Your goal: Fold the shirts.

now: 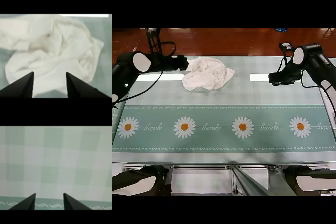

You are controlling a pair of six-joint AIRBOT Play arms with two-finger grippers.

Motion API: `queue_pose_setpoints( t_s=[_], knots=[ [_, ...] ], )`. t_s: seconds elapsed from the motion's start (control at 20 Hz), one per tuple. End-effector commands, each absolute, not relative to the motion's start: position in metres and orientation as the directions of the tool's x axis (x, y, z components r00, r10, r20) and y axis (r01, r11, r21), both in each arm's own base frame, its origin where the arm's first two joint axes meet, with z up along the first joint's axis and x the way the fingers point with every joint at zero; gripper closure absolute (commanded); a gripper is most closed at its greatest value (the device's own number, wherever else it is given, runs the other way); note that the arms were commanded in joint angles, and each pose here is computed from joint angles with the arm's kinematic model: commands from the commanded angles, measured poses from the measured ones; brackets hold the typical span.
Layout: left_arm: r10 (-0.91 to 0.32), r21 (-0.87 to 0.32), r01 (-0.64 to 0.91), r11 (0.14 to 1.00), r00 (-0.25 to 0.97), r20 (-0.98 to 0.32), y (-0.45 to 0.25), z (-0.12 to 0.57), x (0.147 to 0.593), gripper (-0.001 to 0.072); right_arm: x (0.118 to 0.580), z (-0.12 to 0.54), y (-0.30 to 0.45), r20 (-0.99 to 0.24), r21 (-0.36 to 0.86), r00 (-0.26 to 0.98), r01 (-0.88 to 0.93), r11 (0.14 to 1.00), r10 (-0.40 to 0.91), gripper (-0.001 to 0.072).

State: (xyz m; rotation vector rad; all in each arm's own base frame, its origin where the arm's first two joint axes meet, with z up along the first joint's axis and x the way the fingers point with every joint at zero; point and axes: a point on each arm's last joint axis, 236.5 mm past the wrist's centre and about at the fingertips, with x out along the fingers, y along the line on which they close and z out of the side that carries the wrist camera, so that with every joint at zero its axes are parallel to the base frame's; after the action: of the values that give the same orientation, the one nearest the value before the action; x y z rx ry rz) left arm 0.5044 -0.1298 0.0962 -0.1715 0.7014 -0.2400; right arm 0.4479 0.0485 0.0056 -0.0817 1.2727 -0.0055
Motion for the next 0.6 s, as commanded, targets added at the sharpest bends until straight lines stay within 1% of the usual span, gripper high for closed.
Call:
queue_pose_setpoints(
  t_s=[0.0,0.15,0.3,0.4,0.55],
  knots=[
    [-0.259,-0.194,0.183,0.964,0.815,-0.519,-0.13,0.11,0.551,0.0208,0.454,0.008,0.042,-0.944,-0.117,0.32,-0.099,0.988,-0.08,0.0301],
    [-0.268,-0.156,0.222,0.963,0.697,-0.665,-0.14,0.052,0.567,0.0208,0.448,0.006,0.041,-0.952,-0.116,0.294,-0.096,0.989,-0.083,0.0302],
    [-0.277,-0.17,0.23,0.958,0.6,-0.751,-0.149,0.009,0.581,0.021,0.447,0.006,0.043,-0.954,-0.102,0.291,-0.074,0.992,-0.076,0.0302],
    [-0.31,-0.219,0.232,0.948,0.515,-0.799,-0.16,-0.016,0.58,0.021,0.447,0.006,0.043,-0.954,-0.1,0.291,-0.065,0.993,-0.076,0.0302],
    [-0.44,-0.31,0.362,0.879,0.365,-0.82,-0.195,-0.046,0.562,0.021,0.447,0.006,0.043,-0.953,-0.094,0.292,-0.049,0.994,-0.076,0.0302]
  ],
)
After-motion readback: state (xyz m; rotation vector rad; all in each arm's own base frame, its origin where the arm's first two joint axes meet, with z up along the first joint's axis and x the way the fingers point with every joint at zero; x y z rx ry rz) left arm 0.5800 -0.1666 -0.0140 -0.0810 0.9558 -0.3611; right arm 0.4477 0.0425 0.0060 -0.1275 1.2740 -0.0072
